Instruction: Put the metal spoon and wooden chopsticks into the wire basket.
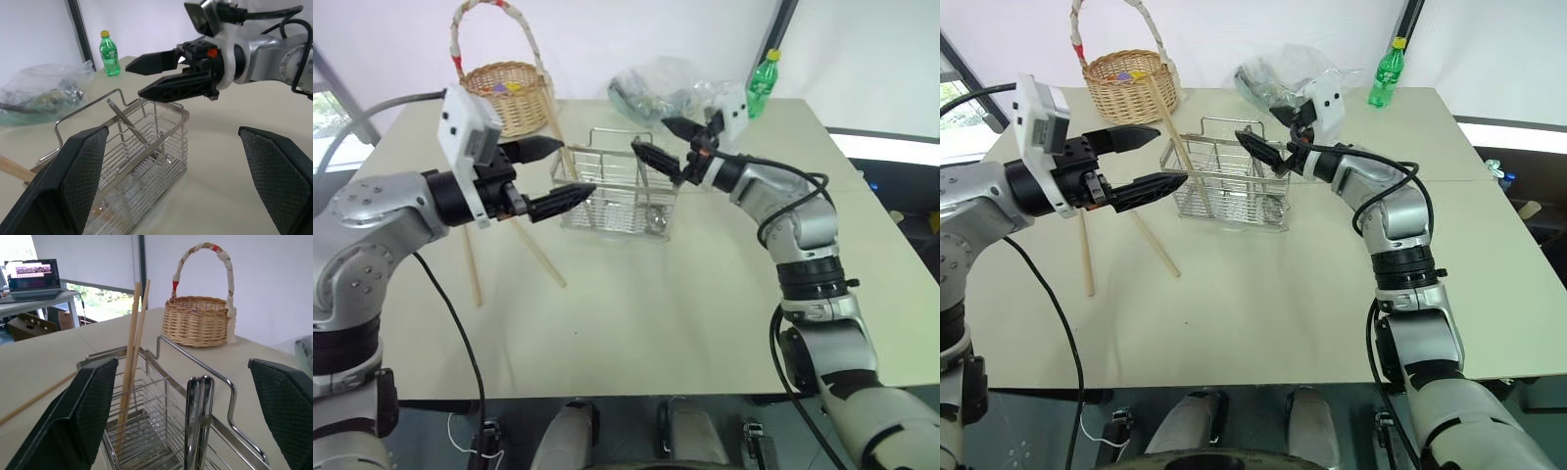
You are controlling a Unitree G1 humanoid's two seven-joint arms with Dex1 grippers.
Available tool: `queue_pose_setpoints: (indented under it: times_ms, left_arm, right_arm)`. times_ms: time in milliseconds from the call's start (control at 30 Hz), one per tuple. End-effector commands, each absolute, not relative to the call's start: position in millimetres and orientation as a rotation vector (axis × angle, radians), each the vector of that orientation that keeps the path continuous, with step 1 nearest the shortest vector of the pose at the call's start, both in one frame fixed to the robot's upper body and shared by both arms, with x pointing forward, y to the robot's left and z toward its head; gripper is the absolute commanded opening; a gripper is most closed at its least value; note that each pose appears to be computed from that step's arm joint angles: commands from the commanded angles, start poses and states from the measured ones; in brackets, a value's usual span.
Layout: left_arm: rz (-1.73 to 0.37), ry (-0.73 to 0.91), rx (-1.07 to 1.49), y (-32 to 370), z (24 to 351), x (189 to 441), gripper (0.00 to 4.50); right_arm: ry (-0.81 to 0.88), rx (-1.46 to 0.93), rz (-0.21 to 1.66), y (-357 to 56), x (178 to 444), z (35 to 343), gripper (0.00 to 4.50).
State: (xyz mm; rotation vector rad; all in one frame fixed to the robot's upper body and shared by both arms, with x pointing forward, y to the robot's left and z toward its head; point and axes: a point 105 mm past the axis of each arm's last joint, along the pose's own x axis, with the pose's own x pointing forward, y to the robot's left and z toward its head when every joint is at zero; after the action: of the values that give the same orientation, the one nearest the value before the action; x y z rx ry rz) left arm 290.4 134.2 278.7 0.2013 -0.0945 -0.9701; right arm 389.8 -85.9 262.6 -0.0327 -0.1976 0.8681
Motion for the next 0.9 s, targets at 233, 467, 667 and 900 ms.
queue_pose_setpoints:
  times_ms: [233, 467, 667, 900]
  left_arm:
    - [-0.698, -0.222, 0.068, 186, 315, 307, 4.5]
    - [-0.205, -0.14, -0.11, 265, 316, 336, 4.5]
    - [0.165, 0.114, -0.232, 317, 270, 356, 4.5]
    - [0.249, 0.363, -0.276, 324, 217, 370, 4.5]
  right_arm:
    - [-0.391, -0.135, 1.097, -112, 322, 343, 4.46]
    - [-0.152, -0.299, 1.357, -125, 251, 286, 4.46]
    - [-0.012, -0.319, 1.329, -124, 239, 237, 4.46]
    - [0.011, -0.293, 1.258, -125, 239, 223, 4.46]
